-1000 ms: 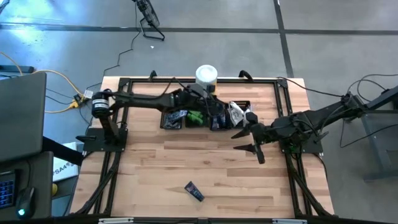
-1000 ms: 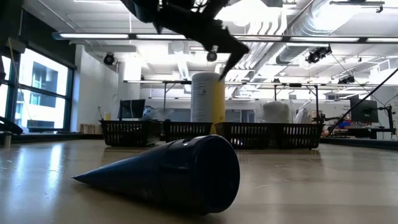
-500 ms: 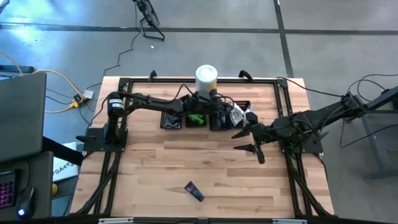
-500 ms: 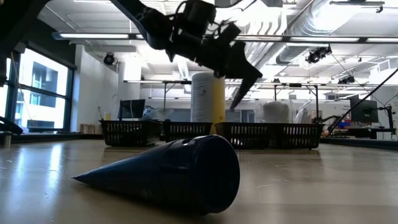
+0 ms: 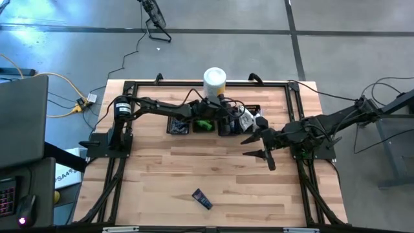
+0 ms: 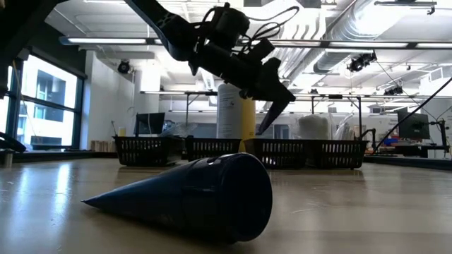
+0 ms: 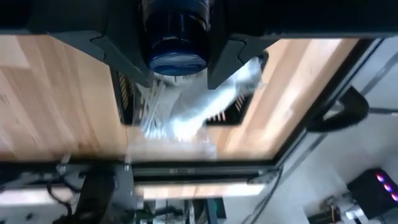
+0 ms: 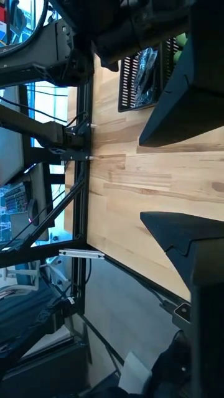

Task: Pick & Place Travel size toiletries
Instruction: Put the left shave cream into the middle right black bin, then put the shave cream into the middle right black bin

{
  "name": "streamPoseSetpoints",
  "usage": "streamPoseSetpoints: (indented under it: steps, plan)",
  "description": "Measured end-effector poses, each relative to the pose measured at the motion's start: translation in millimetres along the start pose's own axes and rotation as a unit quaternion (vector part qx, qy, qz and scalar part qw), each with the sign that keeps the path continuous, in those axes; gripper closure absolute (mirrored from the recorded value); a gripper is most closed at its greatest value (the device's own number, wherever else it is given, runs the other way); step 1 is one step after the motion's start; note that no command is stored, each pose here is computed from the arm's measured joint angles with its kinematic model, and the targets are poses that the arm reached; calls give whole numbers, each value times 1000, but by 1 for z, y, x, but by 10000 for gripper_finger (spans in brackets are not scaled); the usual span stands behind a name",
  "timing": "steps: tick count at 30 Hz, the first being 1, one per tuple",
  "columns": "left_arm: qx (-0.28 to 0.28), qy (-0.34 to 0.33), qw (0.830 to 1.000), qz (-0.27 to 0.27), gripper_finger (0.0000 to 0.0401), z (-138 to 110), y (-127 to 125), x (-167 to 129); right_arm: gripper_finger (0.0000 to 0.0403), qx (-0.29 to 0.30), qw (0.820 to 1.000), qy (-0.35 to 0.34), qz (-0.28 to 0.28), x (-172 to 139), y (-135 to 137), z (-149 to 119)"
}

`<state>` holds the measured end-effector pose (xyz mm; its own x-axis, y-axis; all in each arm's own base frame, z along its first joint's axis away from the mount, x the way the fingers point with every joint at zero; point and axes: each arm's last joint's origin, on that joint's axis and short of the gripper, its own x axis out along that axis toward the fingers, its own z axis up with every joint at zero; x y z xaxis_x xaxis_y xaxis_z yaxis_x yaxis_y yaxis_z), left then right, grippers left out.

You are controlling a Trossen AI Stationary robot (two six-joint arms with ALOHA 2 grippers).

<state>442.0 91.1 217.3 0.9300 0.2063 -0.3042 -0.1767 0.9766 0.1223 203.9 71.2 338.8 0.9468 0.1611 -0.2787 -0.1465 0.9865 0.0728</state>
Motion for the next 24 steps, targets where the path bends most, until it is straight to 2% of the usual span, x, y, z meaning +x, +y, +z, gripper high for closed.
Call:
streamPoseSetpoints:
  steps: [6, 17, 24]
  plan:
    - [1, 31, 1000, -4, 266, -6, -1, 0, 229, 0, 1000, 0, 0, 0, 0, 0]
    - [8, 17, 1000, 1, 158, -3, 1, 0, 229, 1, 1000, -4, 0, 0, 0, 1]
    - [4, 18, 1000, -5, 147, 8, 18, -13, 229, 16, 1000, -4, 1, 0, 0, 1]
